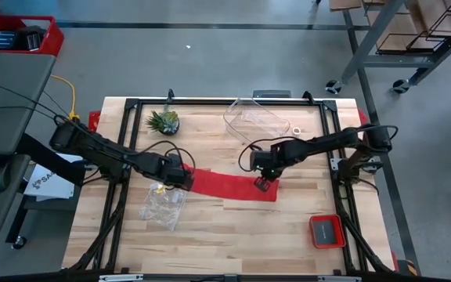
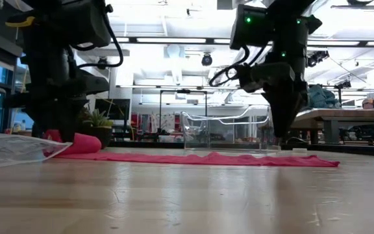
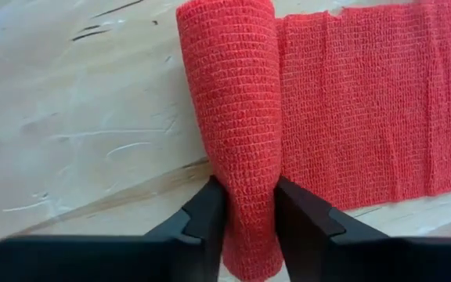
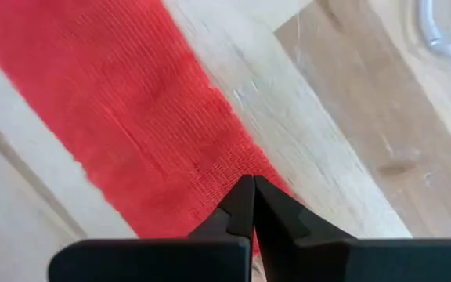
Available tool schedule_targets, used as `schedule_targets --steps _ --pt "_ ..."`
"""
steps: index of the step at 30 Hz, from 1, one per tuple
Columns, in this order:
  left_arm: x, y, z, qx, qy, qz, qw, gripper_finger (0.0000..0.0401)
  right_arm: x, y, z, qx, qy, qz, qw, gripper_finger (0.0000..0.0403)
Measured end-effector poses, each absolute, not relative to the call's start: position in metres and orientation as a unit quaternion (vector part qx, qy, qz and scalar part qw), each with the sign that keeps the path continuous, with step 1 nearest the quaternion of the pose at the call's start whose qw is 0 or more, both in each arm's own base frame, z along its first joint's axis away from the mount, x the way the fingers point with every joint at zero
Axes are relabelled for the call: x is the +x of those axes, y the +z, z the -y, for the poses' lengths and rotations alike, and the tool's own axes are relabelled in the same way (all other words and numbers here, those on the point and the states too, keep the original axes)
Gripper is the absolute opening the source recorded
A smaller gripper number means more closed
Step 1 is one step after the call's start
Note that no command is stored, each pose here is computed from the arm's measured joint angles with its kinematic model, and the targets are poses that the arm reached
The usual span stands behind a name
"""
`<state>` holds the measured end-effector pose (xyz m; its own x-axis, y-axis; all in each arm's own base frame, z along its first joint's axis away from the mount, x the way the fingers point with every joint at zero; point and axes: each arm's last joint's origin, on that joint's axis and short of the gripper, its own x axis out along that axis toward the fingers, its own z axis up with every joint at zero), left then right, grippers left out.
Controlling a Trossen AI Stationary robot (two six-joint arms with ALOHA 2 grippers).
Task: Roll bandage
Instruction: Roll the red bandage
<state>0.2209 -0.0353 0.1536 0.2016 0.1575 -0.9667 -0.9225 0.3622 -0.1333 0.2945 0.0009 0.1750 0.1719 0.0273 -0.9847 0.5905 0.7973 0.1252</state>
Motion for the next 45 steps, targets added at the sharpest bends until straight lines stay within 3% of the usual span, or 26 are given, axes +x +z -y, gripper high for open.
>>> schedule_targets --steps 11,23,29,35,45 --pt "0.203 0.183 0.024 -0.393 0.426 -0.435 0.689 0.0188 0.292 0.187 0.0 0.241 -0.193 -0.593 0.743 0.0" --pt "0.19 0.189 0.003 -0.361 0.404 -0.5 0.675 0.0189 0.277 0.221 0.004 0.282 -0.211 -0.539 0.765 0.0" --pt "0.189 0.176 -0.009 -0.34 0.381 -0.52 0.685 0.0158 0.269 0.232 0.004 0.327 -0.235 -0.518 0.755 0.0" --pt "0.18 0.159 -0.014 -0.336 0.361 -0.543 0.68 0.0018 0.26 0.241 0.005 0.369 -0.263 -0.504 0.735 0.0" --pt "0.188 0.155 -0.012 -0.415 0.372 -0.481 0.677 0.0001 0.245 0.248 0.005 0.354 -0.274 -0.525 0.724 0.0"
